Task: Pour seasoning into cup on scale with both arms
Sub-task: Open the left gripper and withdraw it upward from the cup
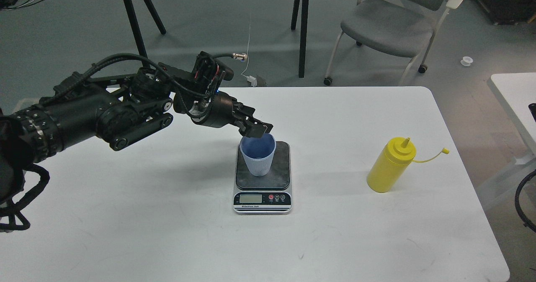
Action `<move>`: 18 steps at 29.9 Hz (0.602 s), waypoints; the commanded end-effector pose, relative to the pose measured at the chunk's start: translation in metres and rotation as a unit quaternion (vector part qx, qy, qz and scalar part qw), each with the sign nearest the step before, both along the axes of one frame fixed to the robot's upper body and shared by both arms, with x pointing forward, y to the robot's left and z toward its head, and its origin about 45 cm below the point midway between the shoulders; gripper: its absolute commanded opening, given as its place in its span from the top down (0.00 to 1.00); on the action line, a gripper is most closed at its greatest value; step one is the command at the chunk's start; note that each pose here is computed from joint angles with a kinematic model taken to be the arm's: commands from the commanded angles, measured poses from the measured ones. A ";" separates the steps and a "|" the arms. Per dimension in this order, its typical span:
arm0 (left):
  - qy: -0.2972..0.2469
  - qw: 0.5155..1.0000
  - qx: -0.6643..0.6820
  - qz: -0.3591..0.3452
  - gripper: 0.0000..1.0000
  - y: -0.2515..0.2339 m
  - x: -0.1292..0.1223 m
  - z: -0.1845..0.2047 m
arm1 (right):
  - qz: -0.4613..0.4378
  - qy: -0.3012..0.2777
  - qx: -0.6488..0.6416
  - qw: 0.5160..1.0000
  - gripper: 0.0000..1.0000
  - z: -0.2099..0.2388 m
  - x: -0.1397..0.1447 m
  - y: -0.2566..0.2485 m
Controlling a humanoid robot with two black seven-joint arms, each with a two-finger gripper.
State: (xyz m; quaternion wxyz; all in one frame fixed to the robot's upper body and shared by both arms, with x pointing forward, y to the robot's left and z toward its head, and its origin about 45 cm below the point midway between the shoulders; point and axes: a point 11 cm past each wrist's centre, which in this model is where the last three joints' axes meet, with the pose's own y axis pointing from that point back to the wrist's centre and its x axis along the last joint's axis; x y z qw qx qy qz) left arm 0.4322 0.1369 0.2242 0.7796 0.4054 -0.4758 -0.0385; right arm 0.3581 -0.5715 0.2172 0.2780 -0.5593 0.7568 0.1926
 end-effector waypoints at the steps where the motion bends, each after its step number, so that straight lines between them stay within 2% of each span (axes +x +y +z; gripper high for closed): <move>1: 0.026 0.995 -0.080 0.060 0.13 0.013 0.012 0.027 | -0.003 0.006 -0.004 1.000 0.01 -0.001 -0.005 -0.005; 4: 0.060 0.974 -0.185 0.115 0.12 0.016 0.021 0.055 | -0.002 0.015 -0.012 1.000 0.01 -0.002 -0.014 -0.011; 7: 0.088 0.927 -0.323 0.168 0.06 0.021 0.035 0.094 | 0.010 0.026 -0.022 0.999 0.01 -0.003 -0.025 -0.012; 9: 0.108 0.879 -0.415 0.208 0.06 0.034 0.047 0.115 | 0.028 0.034 -0.022 0.999 0.01 -0.007 -0.031 -0.006; 13: 0.127 0.782 -0.531 0.300 0.03 0.079 0.070 0.117 | 0.068 0.045 -0.011 0.997 0.02 -0.018 -0.041 0.016; 15: 0.137 0.728 -0.587 0.326 0.01 0.095 0.081 0.126 | 0.083 0.046 0.005 0.995 0.02 -0.025 -0.047 0.028; 18: 0.186 0.638 -0.666 0.340 0.01 0.099 0.087 0.124 | 0.102 0.053 0.042 0.993 0.02 -0.040 -0.059 0.048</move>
